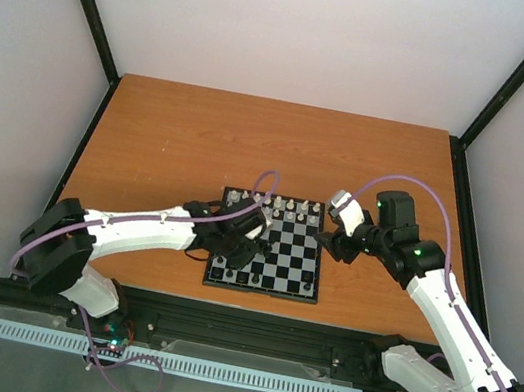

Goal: Set up the chess pieces on the board

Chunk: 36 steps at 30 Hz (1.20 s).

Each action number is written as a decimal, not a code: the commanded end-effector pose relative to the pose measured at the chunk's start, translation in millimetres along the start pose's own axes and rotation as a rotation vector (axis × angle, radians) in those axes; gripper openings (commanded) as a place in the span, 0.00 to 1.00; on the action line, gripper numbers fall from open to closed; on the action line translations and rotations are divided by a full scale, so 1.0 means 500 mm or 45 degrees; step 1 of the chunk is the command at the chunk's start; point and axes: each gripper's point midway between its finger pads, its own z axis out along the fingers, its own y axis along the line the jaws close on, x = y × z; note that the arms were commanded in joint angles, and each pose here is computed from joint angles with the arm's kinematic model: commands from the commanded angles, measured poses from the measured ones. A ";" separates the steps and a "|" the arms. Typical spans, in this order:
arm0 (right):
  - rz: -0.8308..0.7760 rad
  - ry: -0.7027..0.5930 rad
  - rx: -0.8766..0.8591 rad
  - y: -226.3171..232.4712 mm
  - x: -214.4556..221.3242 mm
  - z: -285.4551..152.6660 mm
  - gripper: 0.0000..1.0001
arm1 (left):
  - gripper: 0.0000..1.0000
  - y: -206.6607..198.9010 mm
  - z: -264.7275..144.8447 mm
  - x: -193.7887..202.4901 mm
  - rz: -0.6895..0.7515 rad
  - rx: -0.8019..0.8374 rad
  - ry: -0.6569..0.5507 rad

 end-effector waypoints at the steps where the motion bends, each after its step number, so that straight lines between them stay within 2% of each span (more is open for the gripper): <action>1: -0.018 -0.023 0.017 -0.004 -0.003 -0.004 0.63 | 0.06 -0.023 0.013 0.008 0.078 0.032 0.083; 23: -0.009 0.011 -0.022 0.000 0.009 0.010 0.63 | 0.11 -0.021 0.056 0.025 0.083 0.007 0.148; 30: -0.009 0.012 -0.026 0.001 0.009 0.010 0.63 | 0.24 -0.024 0.051 0.021 0.074 0.017 0.137; 36: -0.008 0.012 -0.026 0.001 0.009 0.010 0.63 | 0.27 -0.040 0.015 -0.001 0.075 0.059 0.087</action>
